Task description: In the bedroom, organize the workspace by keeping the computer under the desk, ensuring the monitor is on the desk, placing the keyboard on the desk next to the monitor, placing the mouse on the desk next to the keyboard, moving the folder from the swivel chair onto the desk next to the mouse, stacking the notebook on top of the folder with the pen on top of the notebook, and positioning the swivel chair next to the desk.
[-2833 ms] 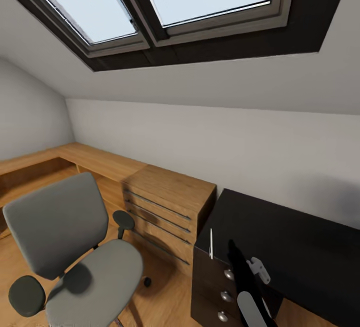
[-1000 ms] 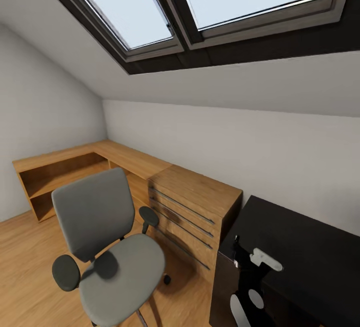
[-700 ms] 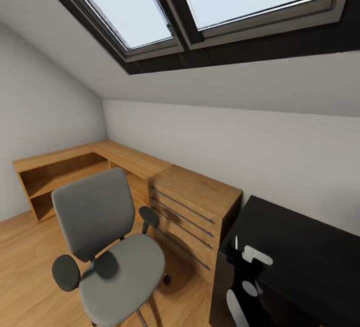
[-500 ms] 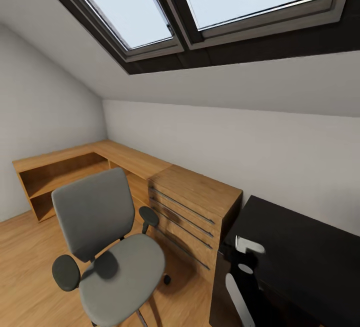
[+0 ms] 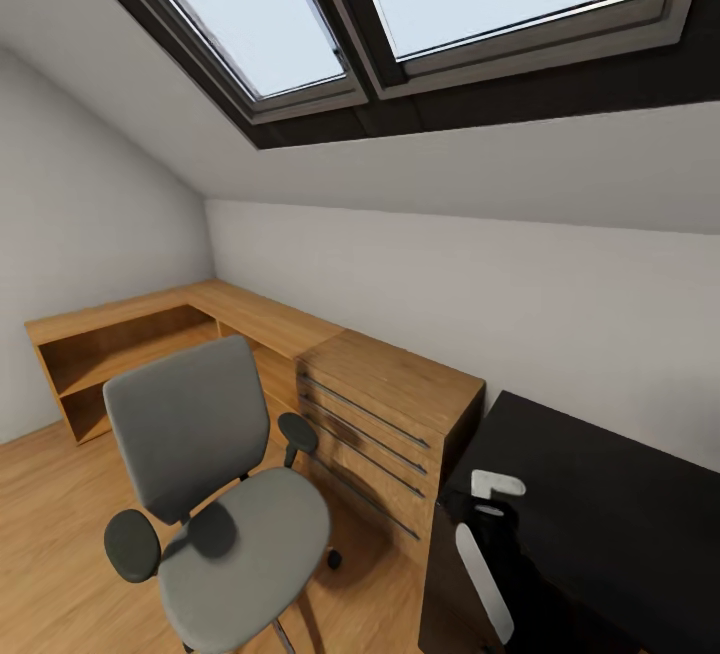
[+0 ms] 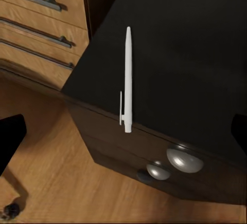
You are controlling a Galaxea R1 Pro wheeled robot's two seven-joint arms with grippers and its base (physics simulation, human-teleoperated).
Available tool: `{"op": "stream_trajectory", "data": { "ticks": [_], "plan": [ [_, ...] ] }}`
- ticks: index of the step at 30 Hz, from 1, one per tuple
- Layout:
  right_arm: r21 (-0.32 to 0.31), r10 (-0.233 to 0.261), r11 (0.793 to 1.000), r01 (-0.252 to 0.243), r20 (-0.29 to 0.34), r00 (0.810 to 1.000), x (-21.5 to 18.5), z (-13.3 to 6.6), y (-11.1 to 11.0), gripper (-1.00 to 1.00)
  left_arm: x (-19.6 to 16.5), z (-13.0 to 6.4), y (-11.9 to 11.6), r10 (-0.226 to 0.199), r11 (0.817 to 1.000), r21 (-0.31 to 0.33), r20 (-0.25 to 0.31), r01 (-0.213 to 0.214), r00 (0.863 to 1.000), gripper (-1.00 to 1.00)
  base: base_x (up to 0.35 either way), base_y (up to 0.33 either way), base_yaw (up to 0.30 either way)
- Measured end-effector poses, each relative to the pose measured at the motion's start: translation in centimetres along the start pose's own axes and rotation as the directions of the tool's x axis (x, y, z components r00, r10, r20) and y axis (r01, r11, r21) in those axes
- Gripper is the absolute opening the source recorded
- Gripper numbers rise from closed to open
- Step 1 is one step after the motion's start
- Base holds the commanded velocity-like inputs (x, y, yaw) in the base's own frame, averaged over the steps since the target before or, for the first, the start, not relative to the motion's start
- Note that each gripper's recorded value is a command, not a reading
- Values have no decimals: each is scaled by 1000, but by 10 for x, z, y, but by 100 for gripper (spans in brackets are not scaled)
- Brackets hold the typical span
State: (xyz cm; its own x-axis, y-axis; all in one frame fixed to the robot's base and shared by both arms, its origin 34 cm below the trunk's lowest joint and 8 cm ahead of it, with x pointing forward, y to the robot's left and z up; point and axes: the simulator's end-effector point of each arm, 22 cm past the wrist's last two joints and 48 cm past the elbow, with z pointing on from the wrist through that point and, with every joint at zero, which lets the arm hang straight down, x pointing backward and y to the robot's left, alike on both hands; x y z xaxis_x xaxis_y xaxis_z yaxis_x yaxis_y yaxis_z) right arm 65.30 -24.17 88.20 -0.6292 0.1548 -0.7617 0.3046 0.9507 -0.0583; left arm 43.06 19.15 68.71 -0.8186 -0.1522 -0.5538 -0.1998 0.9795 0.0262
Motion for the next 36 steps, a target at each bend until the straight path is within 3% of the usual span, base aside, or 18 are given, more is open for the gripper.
{"op": "stream_trajectory", "data": {
  "ticks": [9, 16, 29, 36],
  "plan": [
    [42, -64, 997, 67, -78, 995, 3, 15, -27, 100, 0, 0, 0, 0, 1000, 0, 0, 0, 1000, 100, 0, 0, 0],
    [21, -84, 996, 91, -217, 972, 18, 31, -37, 100, 0, 0, 0, 0, 1000, 0, 0, 0, 1000, 100, 0, 0, 0],
    [5, -78, 997, 81, -232, 970, 20, 32, -31, 100, 0, 0, 0, 0, 1000, 0, 0, 0, 1000, 100, 6, 0, 0],
    [3, -77, 997, 79, -233, 970, 21, 32, -30, 100, -3, 0, 0, -6, 1000, 0, 12, 6, 1000, 100, 202, 36, 0]
  ]
}}
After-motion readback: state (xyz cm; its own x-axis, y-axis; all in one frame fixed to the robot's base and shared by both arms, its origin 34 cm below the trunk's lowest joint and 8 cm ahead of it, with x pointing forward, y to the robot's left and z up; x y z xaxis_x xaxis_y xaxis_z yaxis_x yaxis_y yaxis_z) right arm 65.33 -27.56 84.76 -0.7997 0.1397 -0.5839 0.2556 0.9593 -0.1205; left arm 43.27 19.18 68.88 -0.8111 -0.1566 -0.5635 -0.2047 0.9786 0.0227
